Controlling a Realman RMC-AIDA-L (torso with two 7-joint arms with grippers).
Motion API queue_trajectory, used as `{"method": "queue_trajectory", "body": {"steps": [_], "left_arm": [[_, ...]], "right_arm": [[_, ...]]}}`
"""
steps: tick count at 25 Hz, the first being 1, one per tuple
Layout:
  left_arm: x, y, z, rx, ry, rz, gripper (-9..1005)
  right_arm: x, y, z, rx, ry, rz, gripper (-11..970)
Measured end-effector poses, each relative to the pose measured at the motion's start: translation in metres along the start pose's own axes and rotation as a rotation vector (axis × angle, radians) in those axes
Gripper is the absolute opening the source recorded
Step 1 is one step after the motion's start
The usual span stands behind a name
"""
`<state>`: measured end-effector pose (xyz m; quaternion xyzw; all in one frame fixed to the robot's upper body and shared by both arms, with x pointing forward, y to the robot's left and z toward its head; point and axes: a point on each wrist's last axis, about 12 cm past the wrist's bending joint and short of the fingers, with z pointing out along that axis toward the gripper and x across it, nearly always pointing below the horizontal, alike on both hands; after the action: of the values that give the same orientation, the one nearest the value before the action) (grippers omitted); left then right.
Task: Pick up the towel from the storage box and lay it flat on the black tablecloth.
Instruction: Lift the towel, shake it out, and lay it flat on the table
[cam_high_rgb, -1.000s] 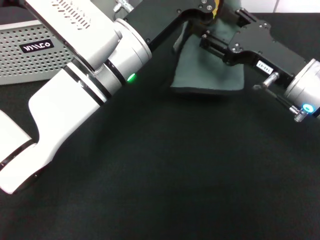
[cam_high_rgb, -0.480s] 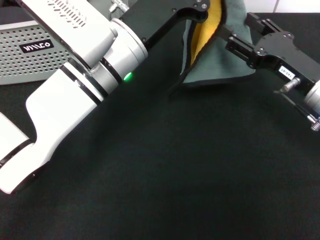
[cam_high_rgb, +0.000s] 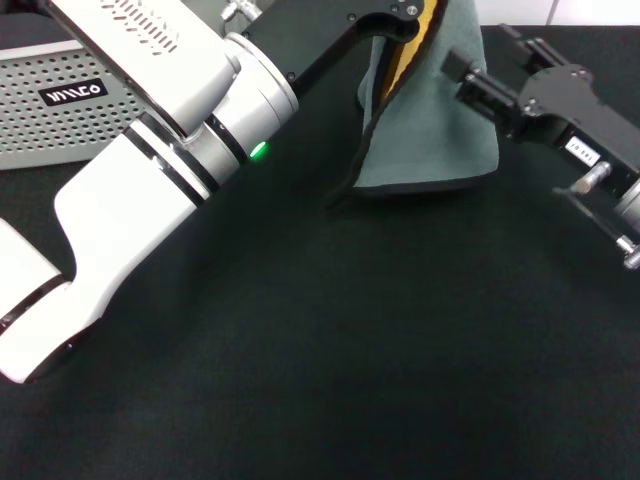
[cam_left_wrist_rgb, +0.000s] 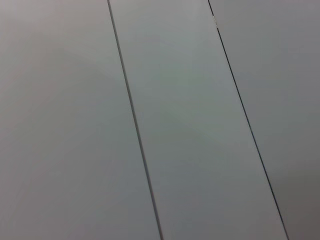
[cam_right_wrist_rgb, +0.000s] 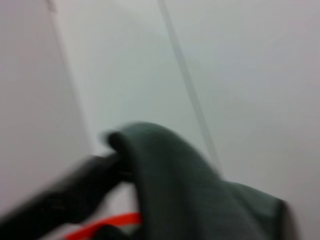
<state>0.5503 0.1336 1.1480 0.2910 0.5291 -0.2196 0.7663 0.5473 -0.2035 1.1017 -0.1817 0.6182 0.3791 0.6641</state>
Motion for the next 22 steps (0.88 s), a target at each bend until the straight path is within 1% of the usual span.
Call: {"method": "queue_trajectory", "body": {"steps": [4,9,13,17,22], "left_arm": [[0.001,0.004,0.000,-0.023,0.001,-0.003,20],[0.003,0.005,0.004,-0.026,0.003,0.006,21],[0.004,-0.001,0.006,-0.004,0.004,0.003,21],[0.003,-0.010,0.008,0.030,0.000,0.003,20],[0.002,-0.015,0.010,0.044,-0.006,-0.001,20]], "right_arm": [[0.002,0.015,0.003,-0.085,-0.013,0.003,763],[0.003,0.022,0.015,-0.129,0.009,-0.011,762],[0.002,0.018,0.024,-0.105,0.030,-0.032,761],[-0.003,0.014,0.030,-0.093,0.024,-0.043,760],[-0.008,0.008,0.033,-0.063,0.019,-0.039,759]]}}
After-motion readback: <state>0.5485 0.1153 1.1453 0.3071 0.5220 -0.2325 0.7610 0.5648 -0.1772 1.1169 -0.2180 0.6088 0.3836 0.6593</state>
